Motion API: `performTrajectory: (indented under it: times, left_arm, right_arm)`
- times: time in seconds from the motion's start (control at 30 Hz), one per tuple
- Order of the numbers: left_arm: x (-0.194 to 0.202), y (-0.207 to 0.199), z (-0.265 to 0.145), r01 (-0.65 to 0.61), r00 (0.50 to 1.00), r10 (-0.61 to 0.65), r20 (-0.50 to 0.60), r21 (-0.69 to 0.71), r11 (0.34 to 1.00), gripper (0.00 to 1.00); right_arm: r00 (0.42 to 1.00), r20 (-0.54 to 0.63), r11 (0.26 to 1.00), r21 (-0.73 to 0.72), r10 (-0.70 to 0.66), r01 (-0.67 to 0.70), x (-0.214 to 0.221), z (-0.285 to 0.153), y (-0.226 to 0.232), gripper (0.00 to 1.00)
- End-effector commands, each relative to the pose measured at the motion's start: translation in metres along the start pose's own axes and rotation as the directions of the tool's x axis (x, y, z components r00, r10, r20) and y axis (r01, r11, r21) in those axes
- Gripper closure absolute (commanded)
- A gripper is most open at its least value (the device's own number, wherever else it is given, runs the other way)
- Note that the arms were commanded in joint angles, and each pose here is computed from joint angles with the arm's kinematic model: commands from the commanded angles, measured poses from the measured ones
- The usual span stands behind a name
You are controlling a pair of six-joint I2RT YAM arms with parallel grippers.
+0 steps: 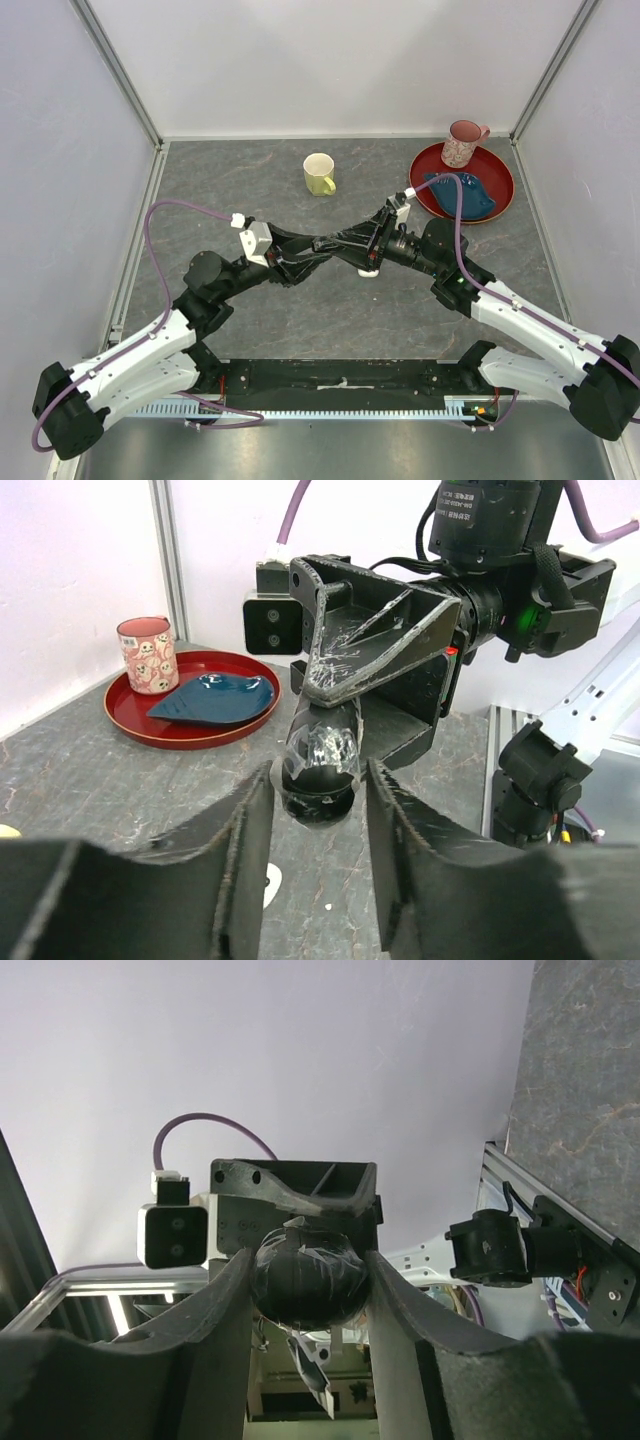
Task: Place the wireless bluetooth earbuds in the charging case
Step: Pick up the charging case at the center of the board.
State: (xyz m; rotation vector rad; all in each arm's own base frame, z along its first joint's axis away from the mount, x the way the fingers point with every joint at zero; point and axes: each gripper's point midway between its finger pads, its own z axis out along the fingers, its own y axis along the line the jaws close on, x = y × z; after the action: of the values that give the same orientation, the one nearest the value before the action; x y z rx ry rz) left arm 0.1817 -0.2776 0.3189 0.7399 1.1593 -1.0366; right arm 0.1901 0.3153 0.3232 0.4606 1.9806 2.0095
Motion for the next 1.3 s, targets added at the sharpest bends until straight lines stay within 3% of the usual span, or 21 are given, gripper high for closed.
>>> performTrajectory:
  times: [0.0, 0.43, 1.27]
  left_arm:
    - [-0.015, -0.004, 0.002, 0.013, 0.997, -0.015, 0.082, 0.016, 1.0, 0.5]
    - [-0.033, -0.011, 0.004, 0.046, 0.968, -0.061, 0.244, 0.063, 0.997, 0.46]
    - [-0.027, -0.011, 0.018, 0.065, 0.964, -0.085, 0.251, 0.087, 0.994, 0.51]
  right_arm:
    - [0.999, -0.025, 0.995, -0.1, -0.024, 0.022, 0.005, -0.003, 0.026, 0.8]
    - [0.999, -0.045, 0.994, -0.111, -0.014, 0.009, 0.008, -0.003, 0.026, 0.8]
    - [0.998, -0.068, 0.99, -0.143, 0.005, -0.015, 0.01, -0.003, 0.032, 0.8]
